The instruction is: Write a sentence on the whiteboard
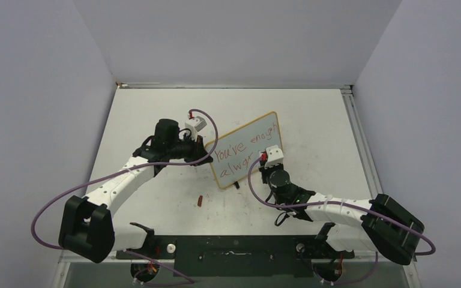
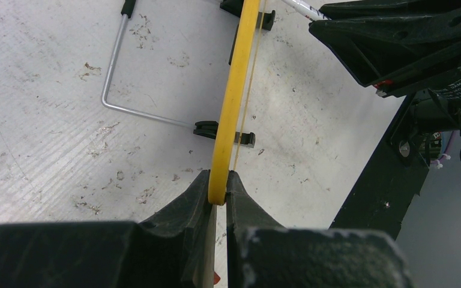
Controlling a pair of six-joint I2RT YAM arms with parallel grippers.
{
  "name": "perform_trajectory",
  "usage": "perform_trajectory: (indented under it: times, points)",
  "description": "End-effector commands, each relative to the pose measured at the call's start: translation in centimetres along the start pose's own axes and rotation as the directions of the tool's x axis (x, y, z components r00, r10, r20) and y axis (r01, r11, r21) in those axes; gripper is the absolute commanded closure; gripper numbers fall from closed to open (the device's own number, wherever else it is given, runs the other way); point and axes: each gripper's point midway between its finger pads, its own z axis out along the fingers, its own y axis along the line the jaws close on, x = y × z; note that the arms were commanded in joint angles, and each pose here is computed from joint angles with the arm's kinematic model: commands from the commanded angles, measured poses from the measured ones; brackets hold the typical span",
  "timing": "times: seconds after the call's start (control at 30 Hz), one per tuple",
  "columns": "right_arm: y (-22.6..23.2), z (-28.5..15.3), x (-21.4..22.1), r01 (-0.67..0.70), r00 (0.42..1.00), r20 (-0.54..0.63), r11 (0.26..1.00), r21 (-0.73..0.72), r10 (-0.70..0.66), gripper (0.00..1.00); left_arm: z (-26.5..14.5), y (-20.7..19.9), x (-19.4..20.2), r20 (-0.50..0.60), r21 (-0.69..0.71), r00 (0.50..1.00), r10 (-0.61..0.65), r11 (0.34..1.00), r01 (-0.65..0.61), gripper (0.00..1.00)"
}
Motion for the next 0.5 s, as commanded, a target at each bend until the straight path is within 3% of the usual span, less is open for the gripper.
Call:
perform_trajectory:
  times: [0.0,0.47]
  points:
    - [0.7,0.8,-3.1,-0.036,0.996,0.082,0.999,-0.016,0.037,0.95,-0.2,0.6,0.8,-0.043,-0.047,0.999,-0.013,0.999,0.011,1.0]
    - [2.3,-0.2,-0.8,-0.048,0.998,0.024,0.997,-0.068,0.05,0.95,-0.2,0.6,0.9,-0.044,-0.045,0.999,-0.014,0.999,0.012,1.0]
